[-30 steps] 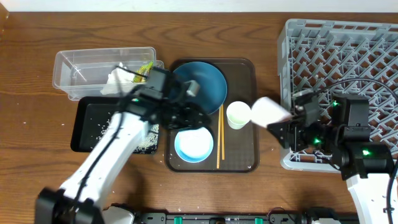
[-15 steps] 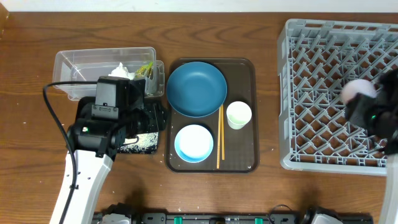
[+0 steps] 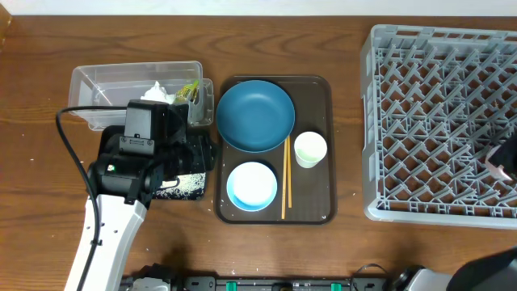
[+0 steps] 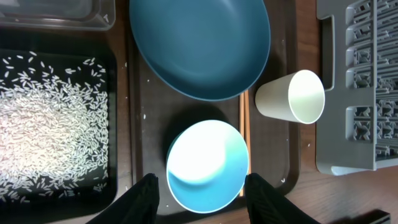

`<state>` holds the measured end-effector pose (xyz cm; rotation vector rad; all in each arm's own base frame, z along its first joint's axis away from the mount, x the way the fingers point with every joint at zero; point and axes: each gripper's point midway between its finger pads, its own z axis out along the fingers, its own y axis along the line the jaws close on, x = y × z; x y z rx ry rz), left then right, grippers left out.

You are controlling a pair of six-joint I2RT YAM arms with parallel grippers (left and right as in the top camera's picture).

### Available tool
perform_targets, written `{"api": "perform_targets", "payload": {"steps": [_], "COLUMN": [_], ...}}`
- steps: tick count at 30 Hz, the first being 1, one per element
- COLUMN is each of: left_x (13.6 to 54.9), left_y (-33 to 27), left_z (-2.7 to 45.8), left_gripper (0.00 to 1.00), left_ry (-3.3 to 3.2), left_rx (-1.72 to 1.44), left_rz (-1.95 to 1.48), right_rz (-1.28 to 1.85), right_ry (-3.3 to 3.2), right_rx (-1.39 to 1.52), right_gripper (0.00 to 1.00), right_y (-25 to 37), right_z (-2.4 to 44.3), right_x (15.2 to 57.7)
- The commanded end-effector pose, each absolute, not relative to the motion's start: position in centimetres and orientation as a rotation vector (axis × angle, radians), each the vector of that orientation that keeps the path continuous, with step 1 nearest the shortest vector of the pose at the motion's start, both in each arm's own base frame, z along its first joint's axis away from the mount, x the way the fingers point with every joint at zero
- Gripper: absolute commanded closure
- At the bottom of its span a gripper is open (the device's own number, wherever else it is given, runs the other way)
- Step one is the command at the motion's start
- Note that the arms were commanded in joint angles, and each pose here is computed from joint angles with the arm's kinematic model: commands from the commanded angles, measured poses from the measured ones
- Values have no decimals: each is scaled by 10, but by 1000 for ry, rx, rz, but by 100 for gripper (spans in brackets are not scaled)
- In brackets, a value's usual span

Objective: Sort waste into correct bins and load items into the dishwasher rack
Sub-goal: 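Take the cup with the right gripper and place it in the dish rack, then grasp the white cup with the left gripper and pass it to the right gripper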

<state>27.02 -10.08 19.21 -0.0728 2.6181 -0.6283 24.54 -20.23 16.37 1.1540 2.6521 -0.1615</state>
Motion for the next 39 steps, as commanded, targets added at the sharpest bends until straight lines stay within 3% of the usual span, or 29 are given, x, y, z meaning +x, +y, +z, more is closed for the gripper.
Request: {"api": "perform_targets", "payload": {"steps": [1,3,5,7,13,22,30,39], "left_x": [271,271,271,271,271,282,298,322], "left_y": [-98,-98,-98,-98,-98,-113,-179,-256], "left_z": [192,193,193,193,193,204,193,138], "left_gripper": [52,49,47,46,45,44,41,41], "left_ry": [2615,2615,2615,2615,2614,2539,2506,2541], "left_rx": [-66,-66,-66,-66,-65,2,256,428], "left_rz": [-612,-612,-612,-612,-612,-665,-720,-769], "right_rz": [-170,-160,-141,-101,-38,227,262,257], "right_ry": [2654,2660,2662,2660,2648,2587,2611,2726], "right_rx": [1221,1252,1269,1262,1247,1100,745,537], "right_gripper": [83,57,38,28,24,26,23,23], "right_y": [-214,-216,-215,-212,-206,-162,-96,-53], "right_z": [156,150,146,144,146,180,220,216], "right_x": [244,244,246,250,255,267,271,269]}}
